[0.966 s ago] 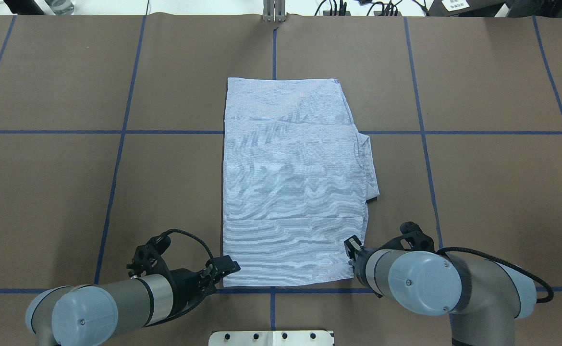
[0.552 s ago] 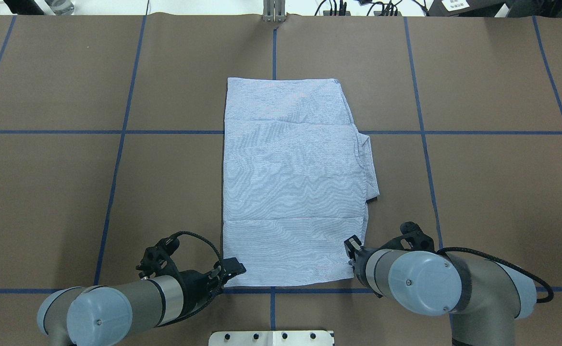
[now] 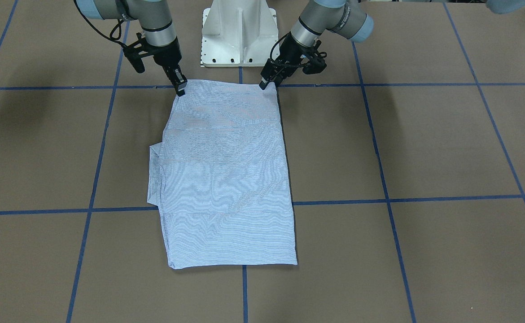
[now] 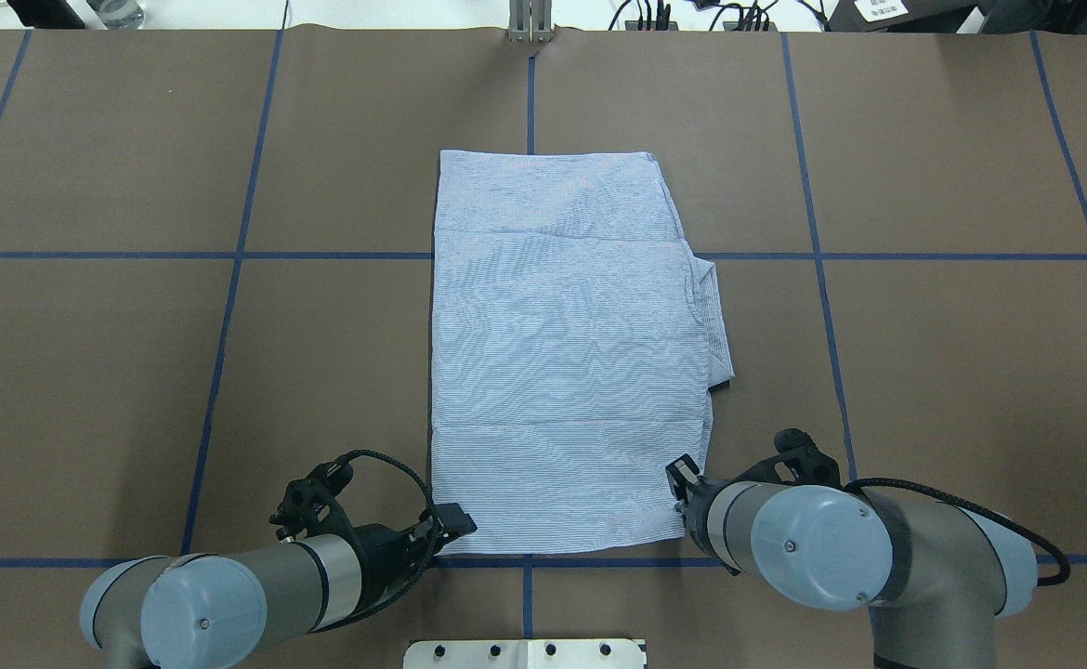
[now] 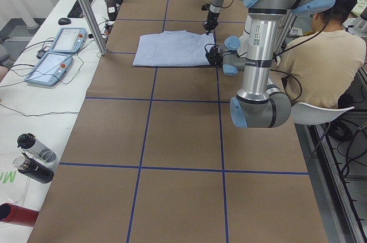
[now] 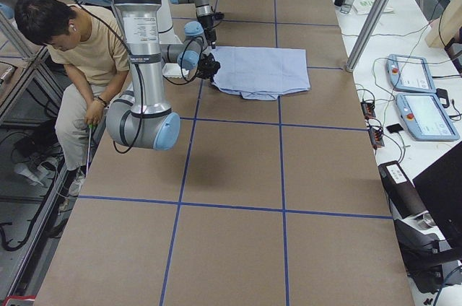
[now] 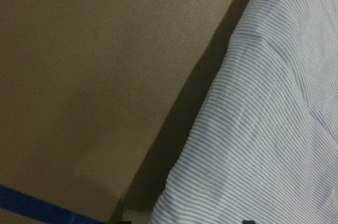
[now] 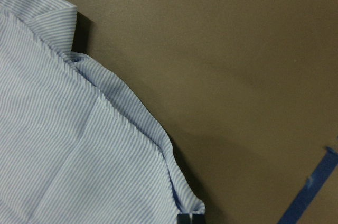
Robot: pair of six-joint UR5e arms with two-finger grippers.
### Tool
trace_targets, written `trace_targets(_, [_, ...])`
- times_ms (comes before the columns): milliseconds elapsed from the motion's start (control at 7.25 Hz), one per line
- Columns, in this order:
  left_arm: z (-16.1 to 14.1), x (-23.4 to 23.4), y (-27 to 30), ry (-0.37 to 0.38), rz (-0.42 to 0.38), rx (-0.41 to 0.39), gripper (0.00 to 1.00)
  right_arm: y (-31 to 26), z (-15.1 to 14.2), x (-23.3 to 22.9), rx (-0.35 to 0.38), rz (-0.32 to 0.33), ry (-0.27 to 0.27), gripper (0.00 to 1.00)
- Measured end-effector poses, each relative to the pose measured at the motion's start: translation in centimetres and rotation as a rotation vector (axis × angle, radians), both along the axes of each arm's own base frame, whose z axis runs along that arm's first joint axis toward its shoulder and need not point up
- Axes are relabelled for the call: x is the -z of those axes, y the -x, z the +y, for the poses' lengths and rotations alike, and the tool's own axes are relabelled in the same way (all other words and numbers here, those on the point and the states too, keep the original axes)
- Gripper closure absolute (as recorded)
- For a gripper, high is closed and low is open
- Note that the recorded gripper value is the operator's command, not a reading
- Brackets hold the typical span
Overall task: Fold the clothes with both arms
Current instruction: 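Lower the left gripper to the shirt's other near corner and grasp it, then lift the near end with both grippers and fold it toward the far end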
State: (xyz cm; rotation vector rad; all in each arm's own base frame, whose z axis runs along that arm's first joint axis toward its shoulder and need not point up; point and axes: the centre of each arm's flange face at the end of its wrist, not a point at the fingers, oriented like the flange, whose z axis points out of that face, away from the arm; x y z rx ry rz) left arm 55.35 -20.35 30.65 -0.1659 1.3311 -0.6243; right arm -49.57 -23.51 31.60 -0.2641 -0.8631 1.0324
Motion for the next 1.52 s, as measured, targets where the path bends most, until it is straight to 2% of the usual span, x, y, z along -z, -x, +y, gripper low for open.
trace_targets(138, [0.0, 0.0, 0.0, 0.0, 0.0, 0.001, 0.99, 0.0, 0.0, 0.0, -0.001, 0.0, 0.0, 1.0])
trace_targets(552, [-0.2, 1.0, 0.9, -0.002, 0.021, 0.006, 1.0, -0.1, -0.2, 0.0, -0.004, -0.001, 0.0, 1.0])
trace_targets(966, [-0.7, 6.9, 4.9, -0.011, 0.078, 0.017, 1.0, -3.2, -2.7, 2.7, -0.055, -0.062, -0.006, 1.0])
trace_targets(1241, [-4.8, 9.6, 8.1, -0.018, 0.111, 0.065, 1.0, -5.8, -6.6, 5.2, -0.083, -0.103, -0.002, 1.0])
trace_targets(1517, [-11.2, 11.3, 11.0, -0.025, 0.113, 0.095, 1.0, -7.6, -11.9, 9.2, -0.084, -0.076, -0.021, 1.0])
